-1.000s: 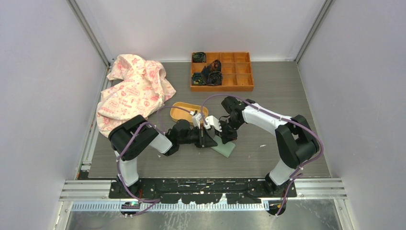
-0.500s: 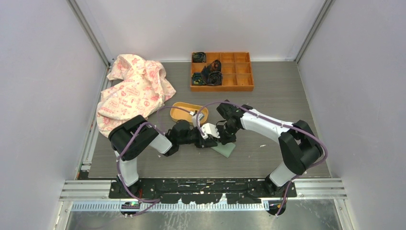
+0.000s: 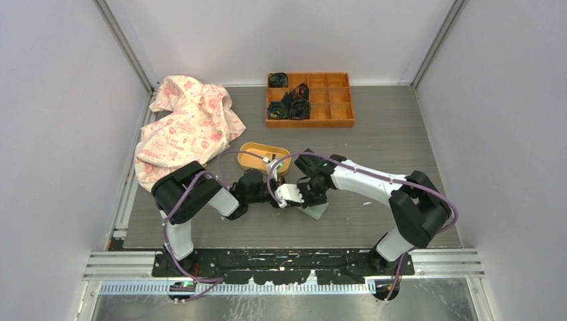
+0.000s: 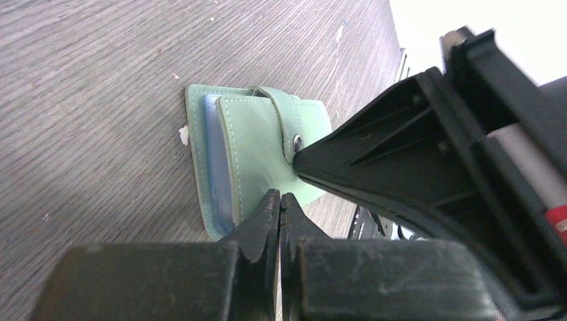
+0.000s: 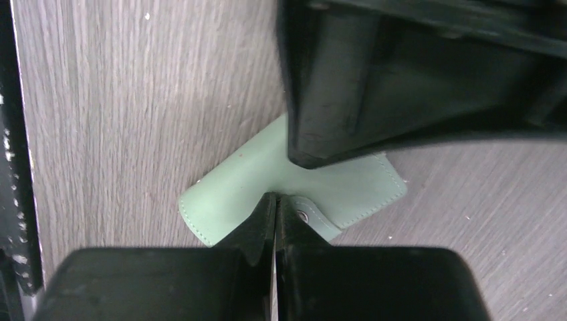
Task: Put the credit cards into the card holder
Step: Close the card holder at the center of the board, then reset both arms
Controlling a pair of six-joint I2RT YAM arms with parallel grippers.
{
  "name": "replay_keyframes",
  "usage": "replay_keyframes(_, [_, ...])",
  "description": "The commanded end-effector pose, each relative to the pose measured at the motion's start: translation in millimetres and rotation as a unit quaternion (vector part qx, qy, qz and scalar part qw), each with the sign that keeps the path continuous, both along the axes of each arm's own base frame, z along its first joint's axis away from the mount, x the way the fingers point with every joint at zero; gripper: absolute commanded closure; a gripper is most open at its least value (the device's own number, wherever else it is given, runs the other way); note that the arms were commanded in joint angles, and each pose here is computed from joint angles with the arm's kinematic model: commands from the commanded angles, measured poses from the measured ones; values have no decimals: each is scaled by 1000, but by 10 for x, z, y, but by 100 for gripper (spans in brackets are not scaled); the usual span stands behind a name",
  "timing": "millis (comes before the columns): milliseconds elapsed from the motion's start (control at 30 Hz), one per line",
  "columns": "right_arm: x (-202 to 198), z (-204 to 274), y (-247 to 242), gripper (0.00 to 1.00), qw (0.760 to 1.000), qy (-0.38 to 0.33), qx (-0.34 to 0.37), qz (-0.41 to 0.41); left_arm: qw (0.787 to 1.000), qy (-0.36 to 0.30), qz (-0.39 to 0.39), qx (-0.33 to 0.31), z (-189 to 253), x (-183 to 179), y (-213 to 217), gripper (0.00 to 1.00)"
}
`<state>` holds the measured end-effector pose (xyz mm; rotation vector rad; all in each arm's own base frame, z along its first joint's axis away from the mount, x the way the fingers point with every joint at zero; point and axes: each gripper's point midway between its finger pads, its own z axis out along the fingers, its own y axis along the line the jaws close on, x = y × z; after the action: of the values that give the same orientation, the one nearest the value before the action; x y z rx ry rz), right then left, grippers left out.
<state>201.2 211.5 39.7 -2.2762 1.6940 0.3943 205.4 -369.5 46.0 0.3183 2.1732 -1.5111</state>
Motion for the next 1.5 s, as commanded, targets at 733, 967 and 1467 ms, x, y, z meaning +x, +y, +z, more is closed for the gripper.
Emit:
replay_keyframes(733, [840,1811,-786,1,859,-115,235,-440,977,-177,41,110,1417,-191,853,55])
replay_keyframes(967, [842,3062,-1467,0,676,-183,352,-621,935,-256,223,108,2602,-114,1687,1])
replay_keyframes(1467, [227,4175,-1729,1,509,-188,491,-681,928,-285,211,113,3348,-527,2105,1])
